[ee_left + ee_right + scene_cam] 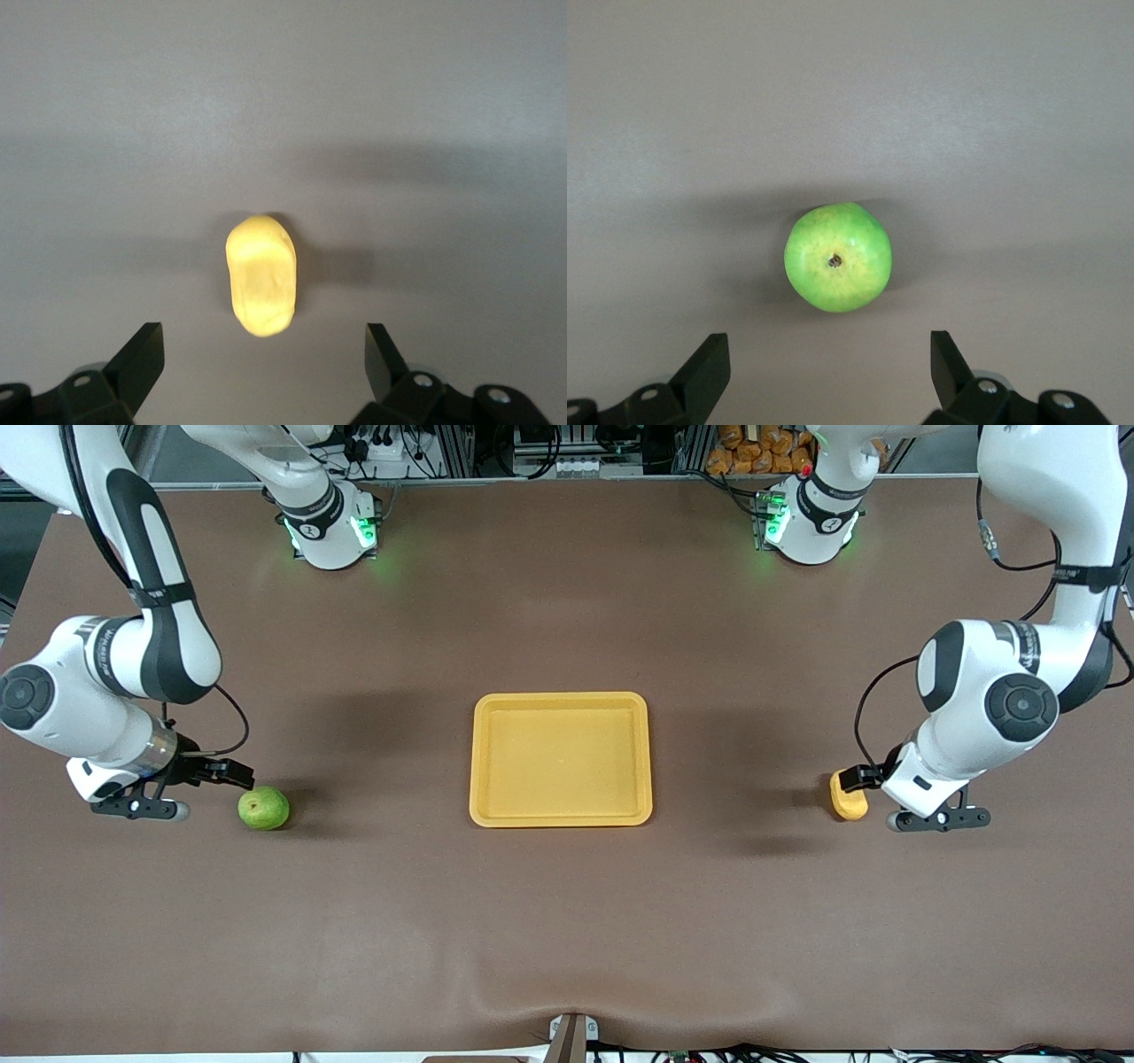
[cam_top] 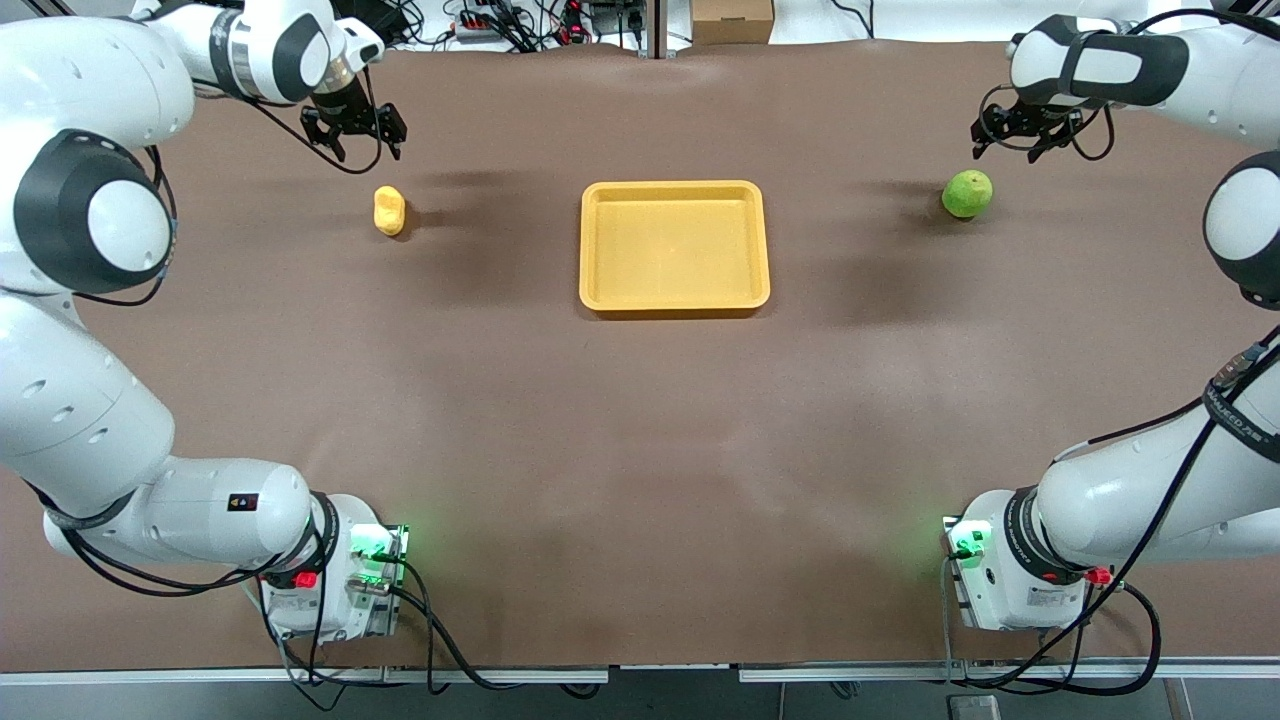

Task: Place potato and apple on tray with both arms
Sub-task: 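Lower the right gripper to the apple while the left gripper reaches the potato, then close the right gripper on the apple while the left gripper grasps the potato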

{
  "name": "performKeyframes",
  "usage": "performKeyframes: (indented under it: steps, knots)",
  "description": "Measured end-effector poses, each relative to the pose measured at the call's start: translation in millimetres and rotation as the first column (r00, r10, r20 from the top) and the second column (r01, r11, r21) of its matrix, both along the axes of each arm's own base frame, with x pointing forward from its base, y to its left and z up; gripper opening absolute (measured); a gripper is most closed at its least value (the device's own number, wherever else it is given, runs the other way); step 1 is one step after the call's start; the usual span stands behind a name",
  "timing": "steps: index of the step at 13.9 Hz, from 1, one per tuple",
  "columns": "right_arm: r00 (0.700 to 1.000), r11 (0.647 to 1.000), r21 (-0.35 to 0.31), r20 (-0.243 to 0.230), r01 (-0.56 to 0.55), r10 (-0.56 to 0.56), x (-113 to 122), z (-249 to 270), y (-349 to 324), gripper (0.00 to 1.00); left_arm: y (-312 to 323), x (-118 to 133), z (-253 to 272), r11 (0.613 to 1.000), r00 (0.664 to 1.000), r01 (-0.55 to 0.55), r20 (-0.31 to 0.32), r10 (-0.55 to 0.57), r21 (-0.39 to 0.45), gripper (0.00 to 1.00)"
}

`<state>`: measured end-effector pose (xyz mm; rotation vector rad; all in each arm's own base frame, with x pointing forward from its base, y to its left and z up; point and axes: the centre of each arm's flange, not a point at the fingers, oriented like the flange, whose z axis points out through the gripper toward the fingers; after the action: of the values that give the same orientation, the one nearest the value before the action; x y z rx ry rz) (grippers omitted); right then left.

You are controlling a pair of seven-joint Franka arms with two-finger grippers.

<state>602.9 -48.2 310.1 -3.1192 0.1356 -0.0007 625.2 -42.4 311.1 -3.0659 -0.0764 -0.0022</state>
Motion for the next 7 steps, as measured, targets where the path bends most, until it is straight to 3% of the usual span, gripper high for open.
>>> performKeyframes:
  steps: [7]
  knots:
    - [0.998,0.998,-0.018,0.035,-0.054,0.054,9.0,-44.8,-1.0,1.0,0.4,3.1,-57.8,1.0,1.0,0.001,-0.026,-0.002,-0.013,1.0]
